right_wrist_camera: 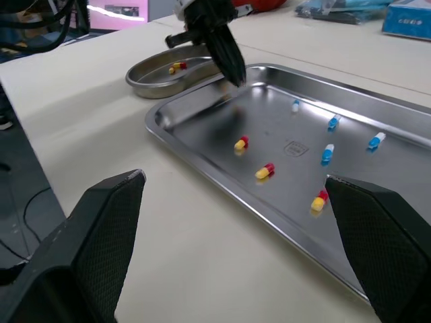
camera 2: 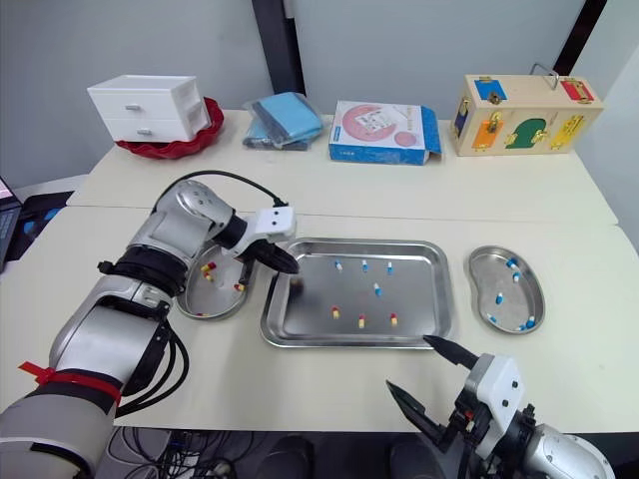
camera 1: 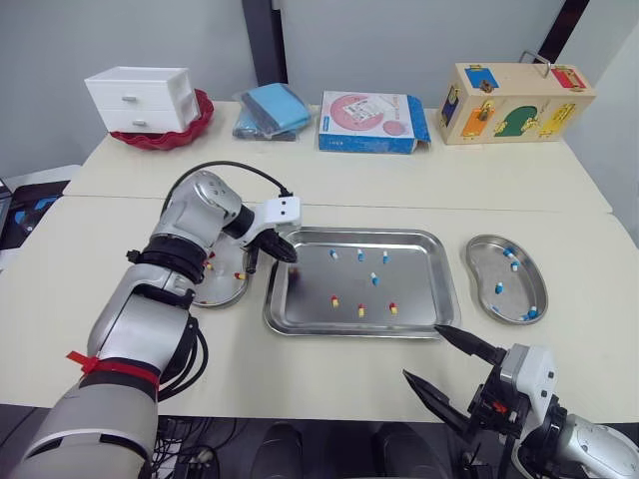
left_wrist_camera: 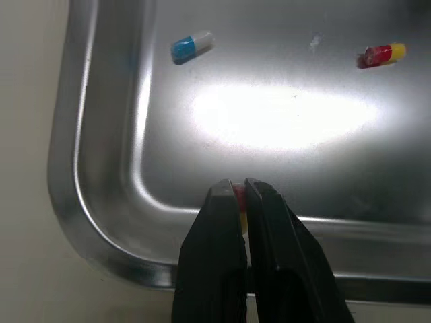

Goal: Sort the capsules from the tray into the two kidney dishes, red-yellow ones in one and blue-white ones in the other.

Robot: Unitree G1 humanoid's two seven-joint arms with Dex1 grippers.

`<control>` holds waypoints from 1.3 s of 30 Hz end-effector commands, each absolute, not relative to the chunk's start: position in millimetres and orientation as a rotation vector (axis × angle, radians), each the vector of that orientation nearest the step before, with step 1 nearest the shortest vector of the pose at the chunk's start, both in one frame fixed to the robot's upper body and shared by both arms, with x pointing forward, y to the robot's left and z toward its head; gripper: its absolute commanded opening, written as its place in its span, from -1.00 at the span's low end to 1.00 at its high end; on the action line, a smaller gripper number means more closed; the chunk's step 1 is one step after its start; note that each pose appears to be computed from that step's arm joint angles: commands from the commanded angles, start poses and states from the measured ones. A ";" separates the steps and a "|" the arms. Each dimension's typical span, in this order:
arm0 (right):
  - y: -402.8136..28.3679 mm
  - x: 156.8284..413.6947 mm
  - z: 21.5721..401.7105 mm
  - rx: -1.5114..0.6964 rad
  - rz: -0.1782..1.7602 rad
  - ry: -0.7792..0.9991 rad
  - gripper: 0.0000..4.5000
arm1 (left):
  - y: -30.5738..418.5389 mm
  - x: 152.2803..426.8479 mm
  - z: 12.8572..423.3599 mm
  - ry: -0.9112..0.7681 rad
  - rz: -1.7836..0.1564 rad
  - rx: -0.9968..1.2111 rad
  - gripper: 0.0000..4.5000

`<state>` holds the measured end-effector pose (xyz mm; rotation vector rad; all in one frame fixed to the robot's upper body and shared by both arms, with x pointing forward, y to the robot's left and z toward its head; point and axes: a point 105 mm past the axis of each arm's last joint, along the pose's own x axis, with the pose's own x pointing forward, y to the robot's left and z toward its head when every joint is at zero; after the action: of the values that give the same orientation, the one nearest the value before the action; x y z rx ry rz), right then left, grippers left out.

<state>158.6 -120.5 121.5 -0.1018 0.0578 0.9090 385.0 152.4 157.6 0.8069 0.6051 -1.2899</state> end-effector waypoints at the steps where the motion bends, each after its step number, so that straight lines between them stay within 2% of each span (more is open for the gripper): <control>1: -116.8 153.0 132.9 -0.137 0.982 0.008 1.00 | 161.2 380.9 187.4 0.535 -1.255 0.782 -0.99; 13: -118.5 149.9 127.5 -0.177 1.135 0.014 1.00 | 230.8 355.4 188.0 0.635 -0.985 0.718 -0.99; 24: -121.3 154.2 127.9 -0.178 1.167 -0.013 1.00 | 239.3 345.8 173.4 0.674 -0.932 0.689 -0.99; 33: -123.4 154.1 129.0 -0.186 1.166 -0.017 1.00 | 241.0 348.6 169.3 0.679 -0.921 0.697 -0.99; 39: -124.1 154.8 129.2 -0.189 1.154 -0.017 1.00 | 243.0 349.0 168.0 0.681 -0.920 0.695 -0.25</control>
<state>155.8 -124.7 121.6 -0.1796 0.0202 1.1523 348.0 240.8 158.4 0.6846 0.7076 -0.9292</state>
